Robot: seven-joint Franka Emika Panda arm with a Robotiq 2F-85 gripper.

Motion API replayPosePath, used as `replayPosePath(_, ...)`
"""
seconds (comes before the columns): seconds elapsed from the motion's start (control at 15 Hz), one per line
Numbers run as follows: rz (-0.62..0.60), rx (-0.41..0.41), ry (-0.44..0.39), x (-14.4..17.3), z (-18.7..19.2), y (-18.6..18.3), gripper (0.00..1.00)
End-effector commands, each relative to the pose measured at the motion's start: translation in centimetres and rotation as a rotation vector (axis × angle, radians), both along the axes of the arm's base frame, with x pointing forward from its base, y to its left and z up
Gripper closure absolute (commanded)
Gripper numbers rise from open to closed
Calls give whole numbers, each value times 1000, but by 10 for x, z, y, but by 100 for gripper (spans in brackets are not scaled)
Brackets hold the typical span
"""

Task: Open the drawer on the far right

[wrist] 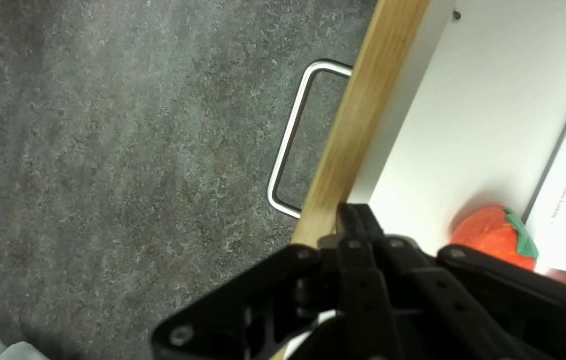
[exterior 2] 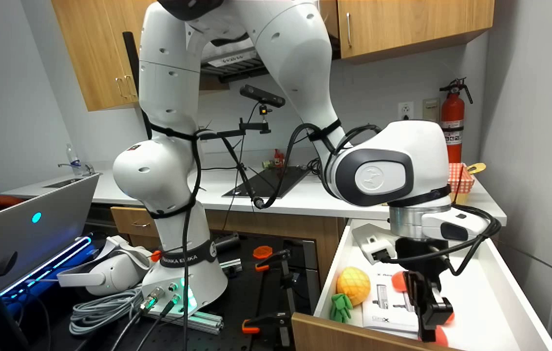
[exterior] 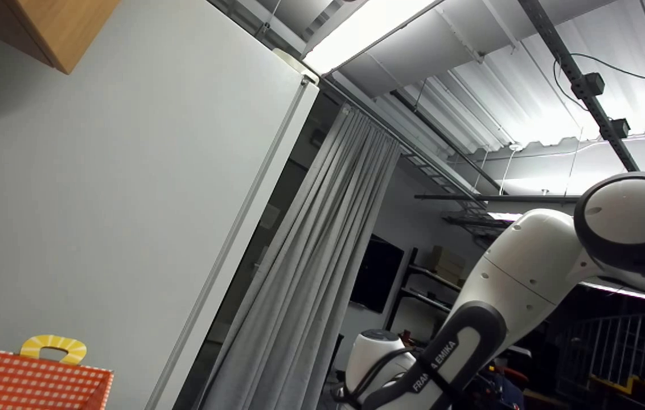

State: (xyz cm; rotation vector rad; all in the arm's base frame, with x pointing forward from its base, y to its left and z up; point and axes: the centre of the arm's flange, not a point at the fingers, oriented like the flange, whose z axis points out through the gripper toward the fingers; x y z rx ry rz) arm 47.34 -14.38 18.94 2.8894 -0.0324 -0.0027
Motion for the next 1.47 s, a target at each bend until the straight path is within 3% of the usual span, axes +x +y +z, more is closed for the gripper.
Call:
replayPosePath(0.0, -10, -32, -22, -17, 18, -7, 100)
replayPosePath(0.47, 37, 11, -99, -18, 59, 20, 100)
replayPosePath(1.4, 273, 186, -272, -34, 140, 154, 100)
